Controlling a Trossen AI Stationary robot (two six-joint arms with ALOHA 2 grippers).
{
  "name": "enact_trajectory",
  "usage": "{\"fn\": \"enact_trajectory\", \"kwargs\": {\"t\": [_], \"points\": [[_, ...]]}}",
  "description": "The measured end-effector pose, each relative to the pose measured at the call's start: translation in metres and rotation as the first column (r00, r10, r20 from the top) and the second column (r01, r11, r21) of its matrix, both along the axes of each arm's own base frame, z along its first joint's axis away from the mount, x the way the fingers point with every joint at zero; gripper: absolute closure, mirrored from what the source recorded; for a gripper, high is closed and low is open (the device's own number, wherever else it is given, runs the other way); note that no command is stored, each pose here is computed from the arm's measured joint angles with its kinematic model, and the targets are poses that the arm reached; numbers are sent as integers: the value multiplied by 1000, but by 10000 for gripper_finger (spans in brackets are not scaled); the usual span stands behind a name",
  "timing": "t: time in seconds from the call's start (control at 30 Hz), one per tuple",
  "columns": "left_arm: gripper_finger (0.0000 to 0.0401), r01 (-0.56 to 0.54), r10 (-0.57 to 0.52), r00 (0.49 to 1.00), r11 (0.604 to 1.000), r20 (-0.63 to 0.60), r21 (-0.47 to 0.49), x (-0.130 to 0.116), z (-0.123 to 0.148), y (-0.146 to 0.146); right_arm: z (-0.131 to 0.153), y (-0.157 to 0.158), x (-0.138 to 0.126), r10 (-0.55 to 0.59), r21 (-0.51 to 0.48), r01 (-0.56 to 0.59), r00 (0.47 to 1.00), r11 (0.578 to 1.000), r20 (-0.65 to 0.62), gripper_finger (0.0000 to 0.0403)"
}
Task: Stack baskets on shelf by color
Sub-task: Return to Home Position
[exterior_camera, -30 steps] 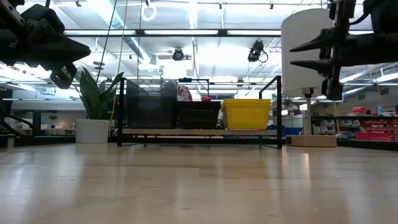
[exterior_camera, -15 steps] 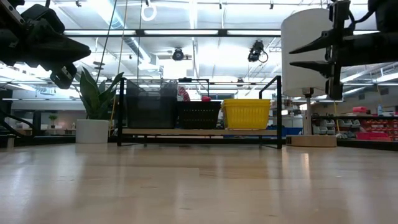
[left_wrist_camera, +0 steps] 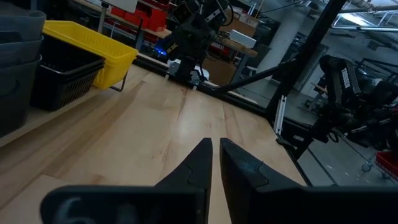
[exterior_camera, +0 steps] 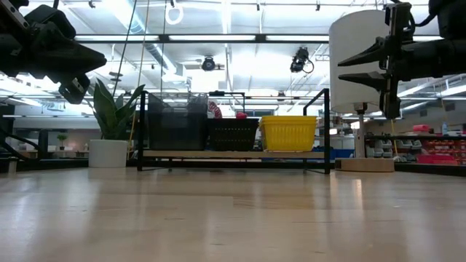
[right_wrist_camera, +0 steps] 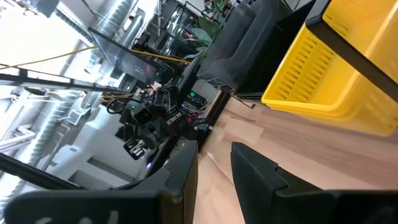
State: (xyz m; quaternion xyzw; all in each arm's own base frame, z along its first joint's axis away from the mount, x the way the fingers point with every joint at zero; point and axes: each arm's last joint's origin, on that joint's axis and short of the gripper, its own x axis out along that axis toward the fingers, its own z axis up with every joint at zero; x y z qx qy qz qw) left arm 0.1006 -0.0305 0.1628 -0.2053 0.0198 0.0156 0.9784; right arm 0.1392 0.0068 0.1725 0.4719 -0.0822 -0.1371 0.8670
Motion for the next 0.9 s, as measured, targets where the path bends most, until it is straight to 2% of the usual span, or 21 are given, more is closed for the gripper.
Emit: {"fn": "enact_trajectory", "kwargs": {"t": [0.9], "points": [[373,0,0,1000,1000,0,0,0,0,0,0,0,0,0,-1,0,1000,1000,-1,302]]}}
